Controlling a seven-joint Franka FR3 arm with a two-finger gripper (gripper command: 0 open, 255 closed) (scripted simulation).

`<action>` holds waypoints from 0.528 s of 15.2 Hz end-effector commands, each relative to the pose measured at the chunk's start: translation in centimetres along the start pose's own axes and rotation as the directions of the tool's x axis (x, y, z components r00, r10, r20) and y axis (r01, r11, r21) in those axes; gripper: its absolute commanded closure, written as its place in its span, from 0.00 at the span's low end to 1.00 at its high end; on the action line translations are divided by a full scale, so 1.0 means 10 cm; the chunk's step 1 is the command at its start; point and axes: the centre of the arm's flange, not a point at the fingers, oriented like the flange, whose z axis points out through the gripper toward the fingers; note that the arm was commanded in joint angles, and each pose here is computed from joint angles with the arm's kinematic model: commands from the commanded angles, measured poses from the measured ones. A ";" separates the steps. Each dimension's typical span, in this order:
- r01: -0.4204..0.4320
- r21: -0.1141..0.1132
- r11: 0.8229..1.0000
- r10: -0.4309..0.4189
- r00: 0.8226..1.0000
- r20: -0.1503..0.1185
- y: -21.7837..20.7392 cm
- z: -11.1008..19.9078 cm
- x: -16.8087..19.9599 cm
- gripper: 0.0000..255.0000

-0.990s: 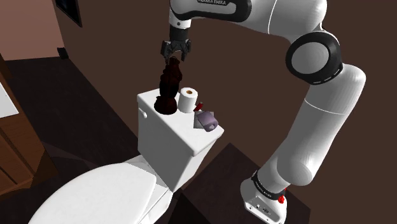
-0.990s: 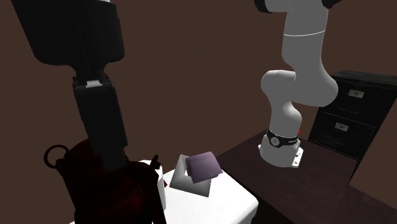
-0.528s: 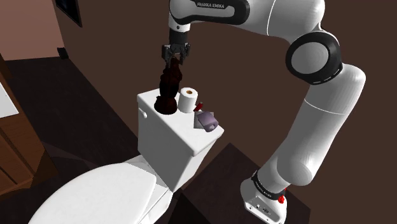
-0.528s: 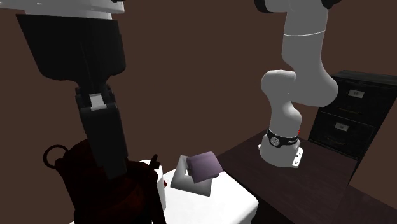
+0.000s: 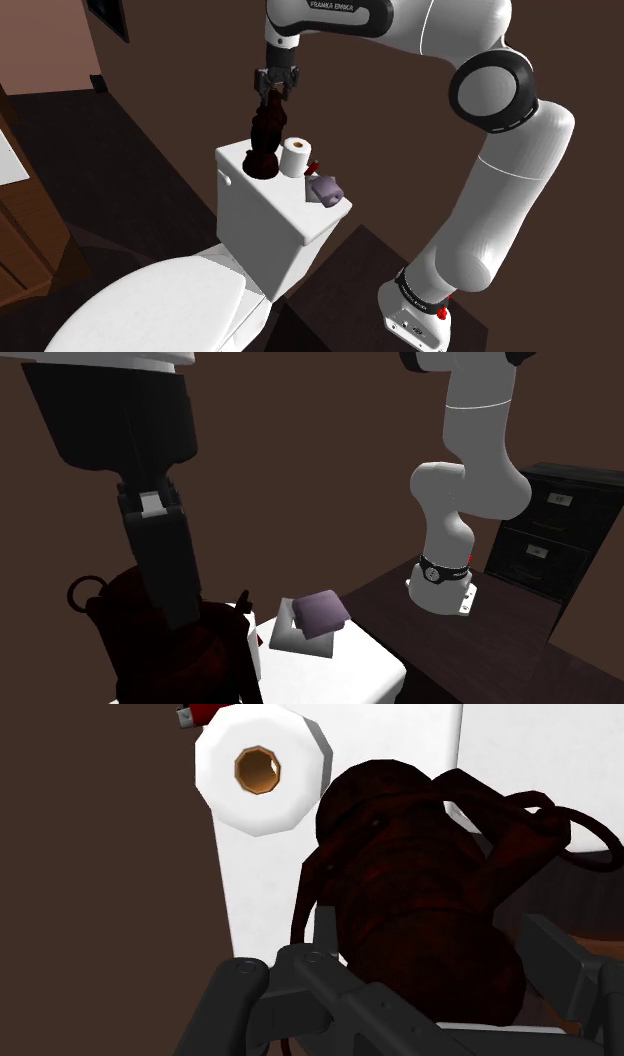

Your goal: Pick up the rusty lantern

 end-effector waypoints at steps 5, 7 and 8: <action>0.000 0.000 1.000 0.000 1.000 -0.003 0.02 -0.32 0.01 1.00; 0.000 0.000 1.000 0.000 1.000 -0.003 0.03 -0.42 0.01 1.00; 0.000 0.000 1.000 0.000 1.000 -0.003 0.04 -0.47 0.01 1.00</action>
